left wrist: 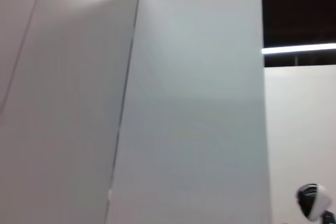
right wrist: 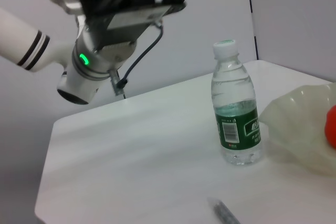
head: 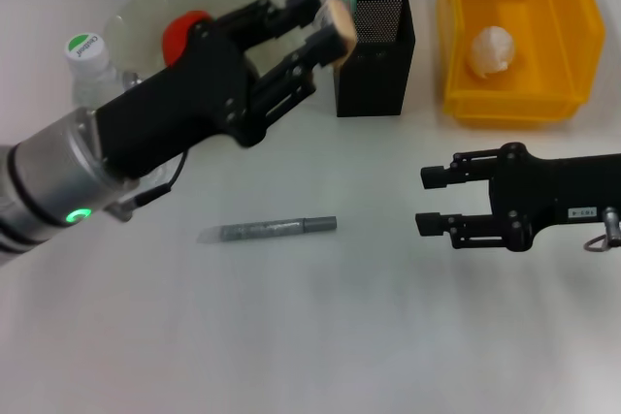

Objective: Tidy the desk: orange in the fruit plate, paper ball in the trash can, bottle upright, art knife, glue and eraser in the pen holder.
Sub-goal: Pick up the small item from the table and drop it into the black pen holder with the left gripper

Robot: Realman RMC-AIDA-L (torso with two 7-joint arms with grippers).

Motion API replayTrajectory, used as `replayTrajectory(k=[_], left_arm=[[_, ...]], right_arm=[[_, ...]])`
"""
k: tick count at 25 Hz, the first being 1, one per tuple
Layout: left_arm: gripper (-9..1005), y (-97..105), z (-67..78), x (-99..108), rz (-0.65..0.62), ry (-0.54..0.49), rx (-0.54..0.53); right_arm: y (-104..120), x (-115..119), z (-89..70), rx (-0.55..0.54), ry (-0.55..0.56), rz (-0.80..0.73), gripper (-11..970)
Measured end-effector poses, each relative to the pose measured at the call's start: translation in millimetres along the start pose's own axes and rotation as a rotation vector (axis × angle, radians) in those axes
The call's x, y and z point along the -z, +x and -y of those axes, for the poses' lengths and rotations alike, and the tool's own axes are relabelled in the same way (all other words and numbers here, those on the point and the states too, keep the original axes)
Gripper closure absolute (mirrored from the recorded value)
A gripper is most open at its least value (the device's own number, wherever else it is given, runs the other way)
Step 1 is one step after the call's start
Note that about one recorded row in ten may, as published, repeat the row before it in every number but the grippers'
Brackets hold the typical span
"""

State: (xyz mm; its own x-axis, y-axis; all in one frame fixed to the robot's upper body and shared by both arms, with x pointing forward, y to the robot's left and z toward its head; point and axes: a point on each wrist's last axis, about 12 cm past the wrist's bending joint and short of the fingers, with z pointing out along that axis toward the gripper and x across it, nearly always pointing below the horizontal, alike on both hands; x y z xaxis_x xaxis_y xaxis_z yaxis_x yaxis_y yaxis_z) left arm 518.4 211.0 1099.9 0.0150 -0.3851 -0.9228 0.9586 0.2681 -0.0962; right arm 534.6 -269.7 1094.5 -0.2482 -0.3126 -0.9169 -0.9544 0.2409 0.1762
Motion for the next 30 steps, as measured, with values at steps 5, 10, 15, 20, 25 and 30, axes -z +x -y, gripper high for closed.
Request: replayTrajectory(k=[5,10,15,20,25,30], left_arm=[[594,3,-11.2,-21,0.030,-0.070,-0.060],[587,6,-18.4,-34,0.027,-0.115,-0.088],[580,12,-24.4,-52,0.005,-0.174,-0.116],[574,18,-29.0,-68,-0.031,-0.208,-0.146],[567,26,-34.0,-83,-0.085,-0.253,-0.168],[561,31,-32.8,-95,-0.096,-0.291,-0.203]], right_arm=[[4,-4,-0.7,0.047,0.021,0.026,379],[8,-8,0.9,0.058,0.044,0.024,380],[16,-13,0.2,0.070,0.060,0.025,382],[18,-17,0.9,0.069,0.072,0.044,383],[18,-19,1.2,0.065,0.071,0.047,384],[20,-21,1.4,0.051,0.082,0.046,386]])
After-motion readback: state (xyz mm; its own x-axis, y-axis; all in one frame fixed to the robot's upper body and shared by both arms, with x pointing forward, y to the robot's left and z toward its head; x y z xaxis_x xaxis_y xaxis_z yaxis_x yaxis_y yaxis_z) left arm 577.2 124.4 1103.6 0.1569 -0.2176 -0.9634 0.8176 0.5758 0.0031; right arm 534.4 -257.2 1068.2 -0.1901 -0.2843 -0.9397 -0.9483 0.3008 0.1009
